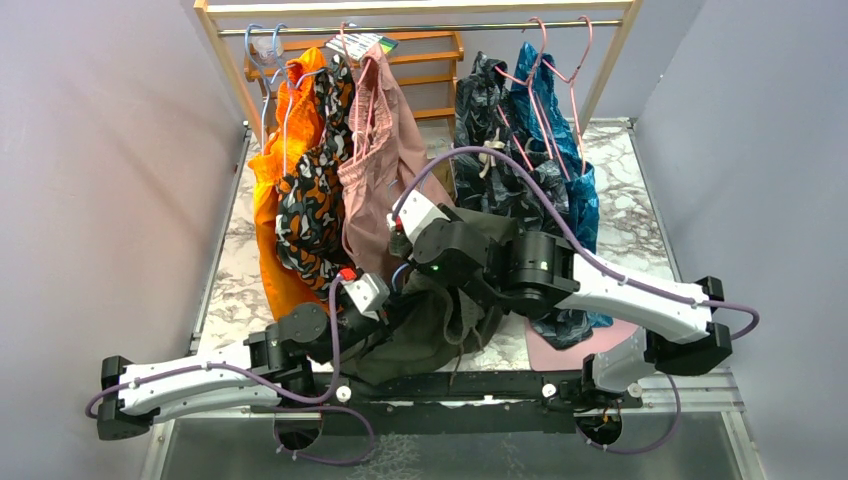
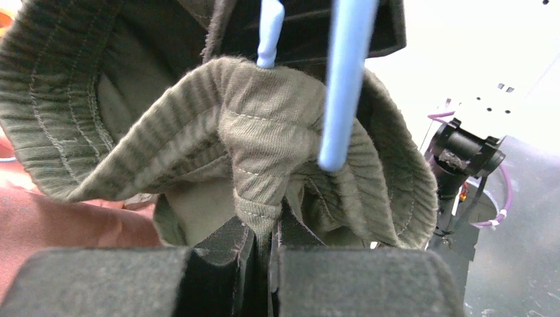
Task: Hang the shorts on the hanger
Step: Hang the shorts on the hanger.
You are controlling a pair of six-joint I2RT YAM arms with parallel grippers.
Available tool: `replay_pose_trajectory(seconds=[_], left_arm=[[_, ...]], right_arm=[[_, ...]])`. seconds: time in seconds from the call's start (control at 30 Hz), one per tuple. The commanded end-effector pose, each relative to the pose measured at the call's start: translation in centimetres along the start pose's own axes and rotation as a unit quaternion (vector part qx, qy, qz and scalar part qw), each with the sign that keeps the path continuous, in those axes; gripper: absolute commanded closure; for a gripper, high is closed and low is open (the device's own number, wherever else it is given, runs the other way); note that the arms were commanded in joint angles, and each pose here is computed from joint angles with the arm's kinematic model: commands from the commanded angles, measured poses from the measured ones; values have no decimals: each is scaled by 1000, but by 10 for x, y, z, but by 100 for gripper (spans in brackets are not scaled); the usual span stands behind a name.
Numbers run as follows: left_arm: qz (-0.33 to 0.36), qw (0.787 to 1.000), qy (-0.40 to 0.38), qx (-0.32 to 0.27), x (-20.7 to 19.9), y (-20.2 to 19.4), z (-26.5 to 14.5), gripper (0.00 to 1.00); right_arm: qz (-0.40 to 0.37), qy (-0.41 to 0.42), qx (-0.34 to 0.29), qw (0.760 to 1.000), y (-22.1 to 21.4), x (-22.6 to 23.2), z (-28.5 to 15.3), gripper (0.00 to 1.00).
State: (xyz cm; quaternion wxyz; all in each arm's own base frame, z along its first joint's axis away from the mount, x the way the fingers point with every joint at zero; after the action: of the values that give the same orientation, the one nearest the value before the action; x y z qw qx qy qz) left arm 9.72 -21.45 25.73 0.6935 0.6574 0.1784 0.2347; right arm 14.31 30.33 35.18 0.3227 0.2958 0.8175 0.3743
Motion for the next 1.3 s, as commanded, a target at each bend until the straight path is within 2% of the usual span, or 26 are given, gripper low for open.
replay_pose_trajectory(seconds=[0.0,0.2,0.3,0.37,0.47,0.63,0.77,0.93,1.03,1.13,1.27], left_arm=[[-32,997,10,-68,3,29,-2,100],[-35,996,13,-80,6,30,-8,100],[-35,996,11,-81,6,31,-11,100],[-34,996,8,-83,7,32,-13,100],[-32,996,-1,-86,6,35,-17,100],[-28,995,-31,-88,2,41,-27,100],[-23,994,-53,-90,0,48,-34,100],[-11,991,-90,-95,-6,63,-42,100],[0,989,-118,-85,-10,70,-48,100],[10,986,-154,-62,-17,75,-53,100],[18,980,-197,-35,-26,77,-55,100]], right_arm=[[50,142,-16,988,11,28,-23,42],[84,228,-44,969,25,31,-51,40],[105,241,-74,962,33,22,-67,40],[120,222,-97,963,36,9,-73,43],[134,176,-120,968,34,-13,-78,53],[121,142,-112,976,12,-21,-71,74],[105,195,-97,970,-3,0,-64,78],[81,253,-77,961,-12,20,-61,78],[74,280,-94,952,-7,19,-72,76],[69,310,-146,937,2,8,-94,66],[53,380,-223,896,5,2,-127,48]])
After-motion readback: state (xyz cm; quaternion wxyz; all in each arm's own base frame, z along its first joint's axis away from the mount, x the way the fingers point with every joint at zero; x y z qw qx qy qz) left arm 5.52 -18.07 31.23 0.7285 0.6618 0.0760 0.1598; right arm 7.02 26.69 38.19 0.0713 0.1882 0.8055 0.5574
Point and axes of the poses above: each gripper's point midway between its finger pads, its own z axis out along the fingers, its own x axis along the line the jaws close on, y = z × x, the point moved 5 cm from there along -z, back along the fingers, and after that the axes turned 9 degrees about z, right-handed, at the moved point
